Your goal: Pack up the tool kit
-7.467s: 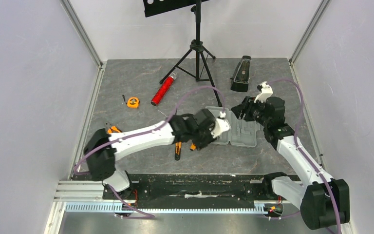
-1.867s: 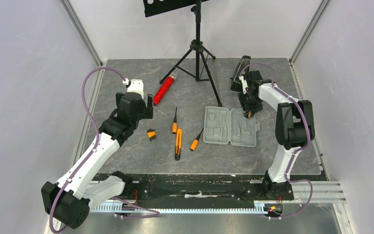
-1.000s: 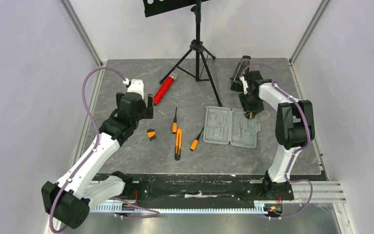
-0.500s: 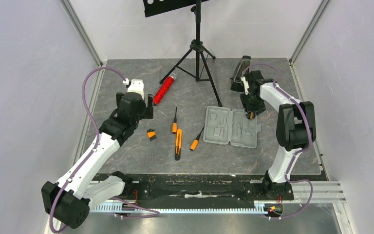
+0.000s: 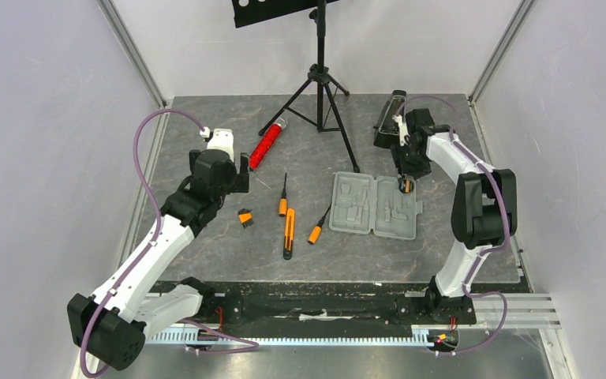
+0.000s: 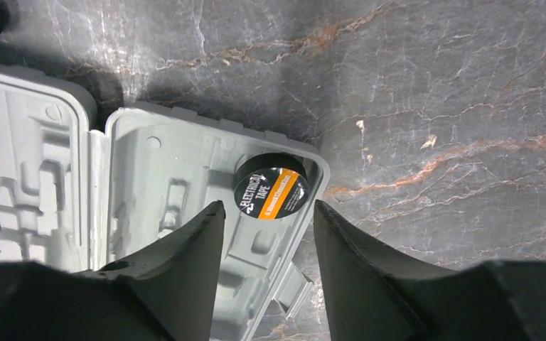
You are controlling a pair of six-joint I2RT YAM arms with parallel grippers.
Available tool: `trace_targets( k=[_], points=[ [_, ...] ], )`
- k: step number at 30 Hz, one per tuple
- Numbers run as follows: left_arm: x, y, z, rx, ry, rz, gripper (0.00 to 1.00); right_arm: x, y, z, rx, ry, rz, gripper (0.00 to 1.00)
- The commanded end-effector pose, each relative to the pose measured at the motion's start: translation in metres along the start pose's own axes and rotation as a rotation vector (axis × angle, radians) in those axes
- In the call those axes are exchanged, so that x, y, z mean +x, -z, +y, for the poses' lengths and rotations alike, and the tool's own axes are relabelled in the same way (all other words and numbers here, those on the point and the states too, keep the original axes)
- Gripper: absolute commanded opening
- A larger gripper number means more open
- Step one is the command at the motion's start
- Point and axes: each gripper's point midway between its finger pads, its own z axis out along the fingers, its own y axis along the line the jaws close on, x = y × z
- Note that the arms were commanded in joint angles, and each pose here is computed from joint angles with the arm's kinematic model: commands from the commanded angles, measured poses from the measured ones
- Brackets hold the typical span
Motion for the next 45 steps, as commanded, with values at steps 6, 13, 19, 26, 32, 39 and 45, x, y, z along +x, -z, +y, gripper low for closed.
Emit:
trace_targets(
  k=[6,13,19,26,32,39,45],
  points=[
    [-0.013,0.001,-0.002,0.011,-0.003,-0.052,0.98,-0.029,0.006,-0.009,-0.001,-0.064,-0.127,0.42],
    [-0.011,0.001,-0.002,0.011,-0.006,-0.048,0.98,-0.036,-0.004,-0.008,-0.013,-0.071,-0.136,0.37],
    [-0.011,0.001,-0.002,0.012,-0.006,-0.048,0.98,-0.035,-0.015,-0.007,-0.020,-0.065,-0.112,0.36],
    [-0.011,0.001,-0.002,0.012,-0.008,-0.048,0.98,-0.017,-0.024,-0.007,-0.011,-0.054,-0.051,0.34],
    [-0.012,0.001,-0.002,0.013,-0.007,-0.049,0.98,-0.009,-0.023,-0.012,0.017,-0.044,-0.023,0.34],
    [-0.012,0.001,-0.003,0.016,-0.007,-0.049,0.98,-0.021,-0.011,-0.012,0.006,-0.042,-0.071,0.34],
    [-0.010,0.000,-0.004,0.023,-0.007,-0.044,0.98,-0.040,0.010,-0.002,-0.049,-0.060,-0.156,0.35]
  ],
)
